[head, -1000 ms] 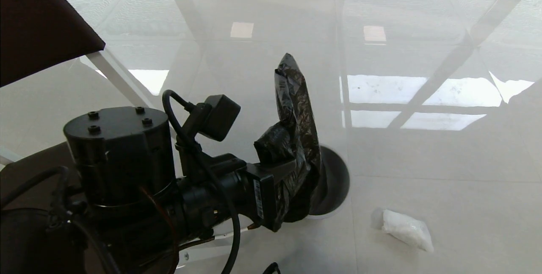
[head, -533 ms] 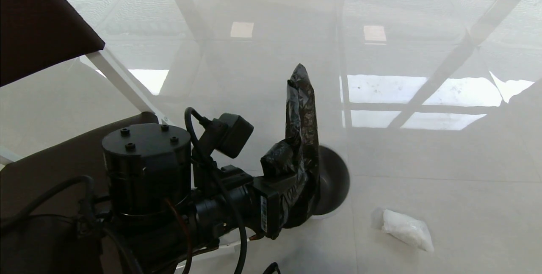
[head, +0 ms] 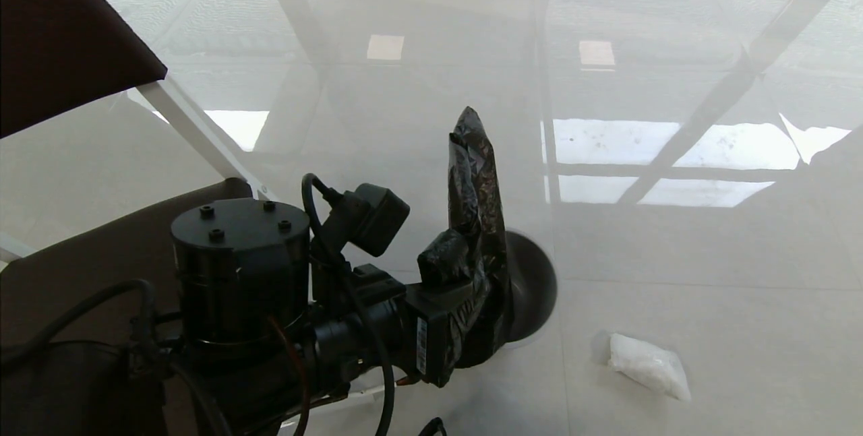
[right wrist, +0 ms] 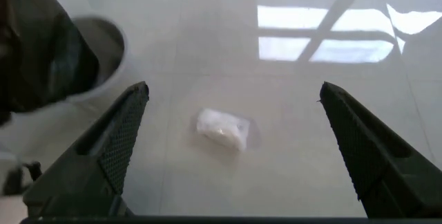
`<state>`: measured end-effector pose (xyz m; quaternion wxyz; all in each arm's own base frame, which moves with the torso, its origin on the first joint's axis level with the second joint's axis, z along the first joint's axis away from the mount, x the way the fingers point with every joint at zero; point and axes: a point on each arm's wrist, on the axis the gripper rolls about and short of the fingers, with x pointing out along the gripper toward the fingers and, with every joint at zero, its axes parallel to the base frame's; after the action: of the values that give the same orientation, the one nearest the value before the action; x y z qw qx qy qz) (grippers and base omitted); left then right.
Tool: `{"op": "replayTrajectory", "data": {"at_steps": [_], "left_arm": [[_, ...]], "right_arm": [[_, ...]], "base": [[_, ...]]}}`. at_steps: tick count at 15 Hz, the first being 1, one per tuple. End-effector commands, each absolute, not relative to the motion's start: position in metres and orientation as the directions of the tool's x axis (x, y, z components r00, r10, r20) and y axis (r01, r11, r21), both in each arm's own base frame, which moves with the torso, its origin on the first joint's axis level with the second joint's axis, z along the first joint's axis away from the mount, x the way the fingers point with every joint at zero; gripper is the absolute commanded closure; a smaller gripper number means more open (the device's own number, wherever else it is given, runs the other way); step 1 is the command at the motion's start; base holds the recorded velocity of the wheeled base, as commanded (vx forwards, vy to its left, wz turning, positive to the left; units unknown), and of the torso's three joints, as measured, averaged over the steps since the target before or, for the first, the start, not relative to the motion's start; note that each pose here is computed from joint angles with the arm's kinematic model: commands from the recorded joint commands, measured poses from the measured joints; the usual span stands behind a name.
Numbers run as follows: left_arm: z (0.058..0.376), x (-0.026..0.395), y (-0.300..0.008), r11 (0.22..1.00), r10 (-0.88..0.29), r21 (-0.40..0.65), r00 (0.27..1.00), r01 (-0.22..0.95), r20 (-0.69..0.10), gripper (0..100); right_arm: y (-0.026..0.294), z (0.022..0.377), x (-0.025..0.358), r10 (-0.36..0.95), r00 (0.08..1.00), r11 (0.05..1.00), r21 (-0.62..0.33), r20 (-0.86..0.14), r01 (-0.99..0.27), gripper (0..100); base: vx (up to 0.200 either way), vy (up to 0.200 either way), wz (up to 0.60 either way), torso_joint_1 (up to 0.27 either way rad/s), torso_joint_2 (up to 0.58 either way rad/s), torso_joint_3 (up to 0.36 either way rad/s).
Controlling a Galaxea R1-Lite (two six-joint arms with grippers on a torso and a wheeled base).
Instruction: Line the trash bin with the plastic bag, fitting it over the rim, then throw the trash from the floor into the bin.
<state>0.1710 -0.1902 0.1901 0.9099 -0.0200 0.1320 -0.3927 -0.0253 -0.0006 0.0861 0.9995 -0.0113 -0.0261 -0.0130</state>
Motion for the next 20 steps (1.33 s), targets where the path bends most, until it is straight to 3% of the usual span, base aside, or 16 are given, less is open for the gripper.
{"op": "replayTrajectory", "data": {"at_steps": [1, 4, 8, 11, 13, 15, 17, 20], "left_arm": [[0.18, 0.175, -0.194, 0.694, -0.713, -0.131, 0.651, 0.708, -0.261, 100], [0.172, 0.179, -0.201, 0.69, -0.711, -0.108, 0.641, 0.716, -0.29, 100], [0.18, 0.172, -0.203, 0.665, -0.732, -0.071, 0.63, 0.744, -0.258, 100], [0.18, 0.172, -0.205, 0.659, -0.738, -0.07, 0.625, 0.749, -0.256, 100], [0.179, 0.171, -0.207, 0.646, -0.747, -0.062, 0.613, 0.761, -0.258, 100], [0.184, 0.171, -0.208, 0.587, -0.8, -0.068, 0.565, 0.807, -0.202, 100], [0.179, 0.174, -0.21, 0.633, -0.761, -0.049, 0.608, 0.773, -0.225, 100], [0.174, 0.175, -0.211, 0.634, -0.756, -0.049, 0.604, 0.772, -0.25, 100]], "right_arm": [[-0.001, 0.147, -0.038, -0.006, 0.989, 0.996, 0.091, 0.147, -0.007, 0], [0.003, 0.199, -0.014, 0.165, 0.985, 0.971, 0.171, 0.043, -0.17, 0], [0.011, 0.25, 0.066, 0.335, 0.94, 0.924, 0.219, -0.07, -0.313, 0], [0.027, 0.258, 0.119, 0.426, 0.895, 0.877, 0.304, -0.13, -0.373, 0], [0.035, 0.255, 0.131, 0.461, 0.876, 0.862, 0.308, -0.145, -0.403, 0], [0.04, 0.253, 0.14, 0.478, 0.866, 0.854, 0.311, -0.149, -0.418, 0], [0.044, 0.25, 0.144, 0.492, 0.855, 0.847, 0.315, -0.162, -0.428, 0], [0.048, 0.248, 0.157, 0.499, 0.852, 0.842, 0.321, -0.156, -0.434, 0]], "base": [[0.0, 0.0, 0.0, 0.0, 0.0, 0.0], [0.0, 0.0, 0.0, 0.0, 0.0, 0.0], [0.0, 0.0, 0.0, 0.0, 0.0, 0.0], [0.0, 0.0, 0.0, 0.0, 0.0, 0.0], [0.0, 0.0, 0.0, 0.0, 0.0, 0.0], [0.0, 0.0, 0.0, 0.0, 0.0, 0.0], [0.0, 0.0, 0.0, 0.0, 0.0, 0.0], [0.067, 0.0, 0.0, 0.001, 0.0, -0.001]]}}
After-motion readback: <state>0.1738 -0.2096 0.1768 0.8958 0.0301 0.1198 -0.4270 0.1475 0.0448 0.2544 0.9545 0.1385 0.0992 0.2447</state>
